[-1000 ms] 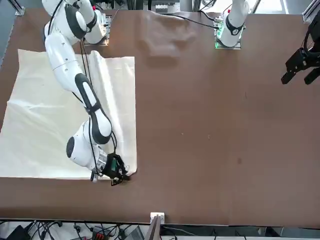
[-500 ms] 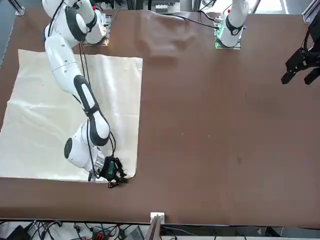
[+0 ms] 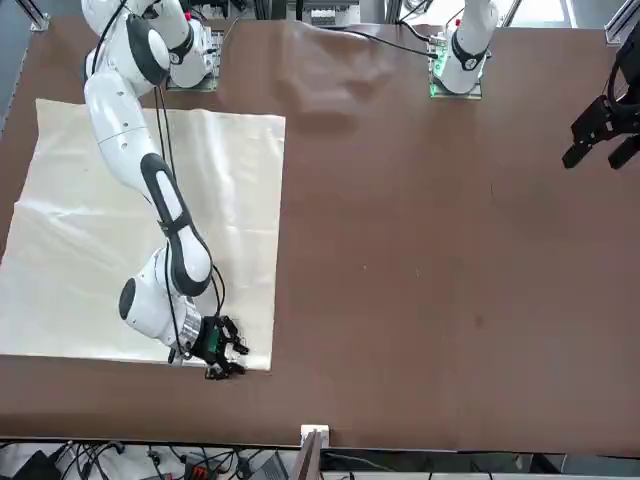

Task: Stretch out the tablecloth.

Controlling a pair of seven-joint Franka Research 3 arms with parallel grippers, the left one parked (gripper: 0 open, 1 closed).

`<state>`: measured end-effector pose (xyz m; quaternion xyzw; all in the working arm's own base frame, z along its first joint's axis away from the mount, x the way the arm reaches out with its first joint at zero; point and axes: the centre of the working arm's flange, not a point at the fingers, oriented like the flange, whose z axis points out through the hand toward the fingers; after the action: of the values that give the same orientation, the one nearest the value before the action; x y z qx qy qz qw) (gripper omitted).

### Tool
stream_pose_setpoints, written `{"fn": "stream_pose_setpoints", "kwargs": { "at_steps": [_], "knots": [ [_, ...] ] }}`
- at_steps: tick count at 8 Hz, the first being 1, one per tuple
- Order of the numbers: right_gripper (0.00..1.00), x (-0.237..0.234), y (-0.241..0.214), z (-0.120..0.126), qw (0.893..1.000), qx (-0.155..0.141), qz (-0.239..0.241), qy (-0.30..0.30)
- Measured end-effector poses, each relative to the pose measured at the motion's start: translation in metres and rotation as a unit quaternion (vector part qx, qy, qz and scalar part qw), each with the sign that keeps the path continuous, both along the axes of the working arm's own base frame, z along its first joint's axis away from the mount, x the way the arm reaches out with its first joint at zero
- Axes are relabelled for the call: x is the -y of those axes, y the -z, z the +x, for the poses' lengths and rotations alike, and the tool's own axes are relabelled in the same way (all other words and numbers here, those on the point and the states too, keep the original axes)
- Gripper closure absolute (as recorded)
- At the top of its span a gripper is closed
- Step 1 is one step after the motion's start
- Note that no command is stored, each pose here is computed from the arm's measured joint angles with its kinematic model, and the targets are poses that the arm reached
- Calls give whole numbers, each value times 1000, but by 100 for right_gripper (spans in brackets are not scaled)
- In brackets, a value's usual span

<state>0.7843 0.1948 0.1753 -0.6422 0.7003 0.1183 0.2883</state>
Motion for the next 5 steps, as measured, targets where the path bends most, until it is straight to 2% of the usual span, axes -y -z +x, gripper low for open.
{"fn": "stream_pose_setpoints", "kwargs": {
  "at_steps": [2,3,5],
  "knots": [
    [1,-1,-3,1,1000,4,0,-2],
    [0,-1,-6,2,1000,11,-1,-8],
    [0,3,-34,11,998,55,-13,-36]
  ]
}}
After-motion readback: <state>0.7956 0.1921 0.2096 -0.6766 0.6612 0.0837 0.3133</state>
